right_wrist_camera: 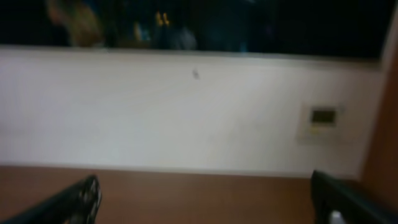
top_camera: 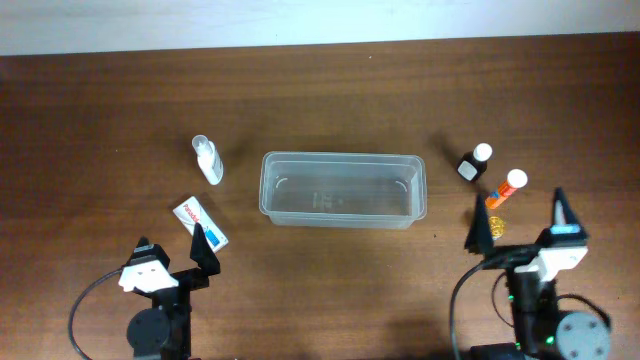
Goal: Pack container
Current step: 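Move right gripper over the dark brown bottle and lower onto it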
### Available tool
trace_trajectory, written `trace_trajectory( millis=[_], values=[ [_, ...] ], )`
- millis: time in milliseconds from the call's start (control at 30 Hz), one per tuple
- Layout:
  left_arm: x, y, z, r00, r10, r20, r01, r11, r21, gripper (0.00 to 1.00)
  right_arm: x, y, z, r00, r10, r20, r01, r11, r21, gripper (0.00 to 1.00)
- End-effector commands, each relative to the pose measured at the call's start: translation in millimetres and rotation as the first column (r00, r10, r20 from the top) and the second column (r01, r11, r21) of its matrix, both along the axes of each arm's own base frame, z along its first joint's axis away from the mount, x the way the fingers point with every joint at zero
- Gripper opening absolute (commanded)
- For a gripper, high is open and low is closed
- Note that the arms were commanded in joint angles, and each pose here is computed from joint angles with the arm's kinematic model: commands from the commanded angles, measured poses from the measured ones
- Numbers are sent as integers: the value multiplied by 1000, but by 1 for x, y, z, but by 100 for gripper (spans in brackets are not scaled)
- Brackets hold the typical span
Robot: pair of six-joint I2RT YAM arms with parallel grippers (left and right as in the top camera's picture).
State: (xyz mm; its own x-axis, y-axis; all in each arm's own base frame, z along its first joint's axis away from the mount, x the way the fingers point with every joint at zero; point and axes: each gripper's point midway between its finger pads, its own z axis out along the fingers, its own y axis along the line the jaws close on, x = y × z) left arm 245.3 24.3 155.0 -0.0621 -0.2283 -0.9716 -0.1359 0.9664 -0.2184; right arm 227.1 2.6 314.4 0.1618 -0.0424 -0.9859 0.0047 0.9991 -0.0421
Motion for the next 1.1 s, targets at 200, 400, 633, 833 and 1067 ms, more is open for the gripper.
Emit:
trace_trajectory(
  millis=[200, 400, 633, 833, 1067],
  values=[
    [0, -2, -3, 1000, -12, -11, 12, 1000, 17, 99, 40, -34, 64, 892, -202, -404, 194, 979, -62, 98],
    [0, -2, -3, 1000, -12, -11, 13, 1000, 17, 99, 55, -34, 53, 669, -203, -715, 177, 978, -112, 98],
    [0, -2, -3, 1000, -12, -11, 13, 1000, 17, 99, 66, -32, 23, 412, -11, -911, 196, 978, 77, 98],
    [0, -2, -3, 1000, -12, -11, 12, 1000, 17, 100, 92, -52, -5, 327, -32, -944, 196, 980, 35, 98],
    [0, -2, -3, 1000, -12, -11, 13, 1000, 17, 99, 118, -40, -20, 327, -3, -945, -169, 984, -62, 98]
  ],
)
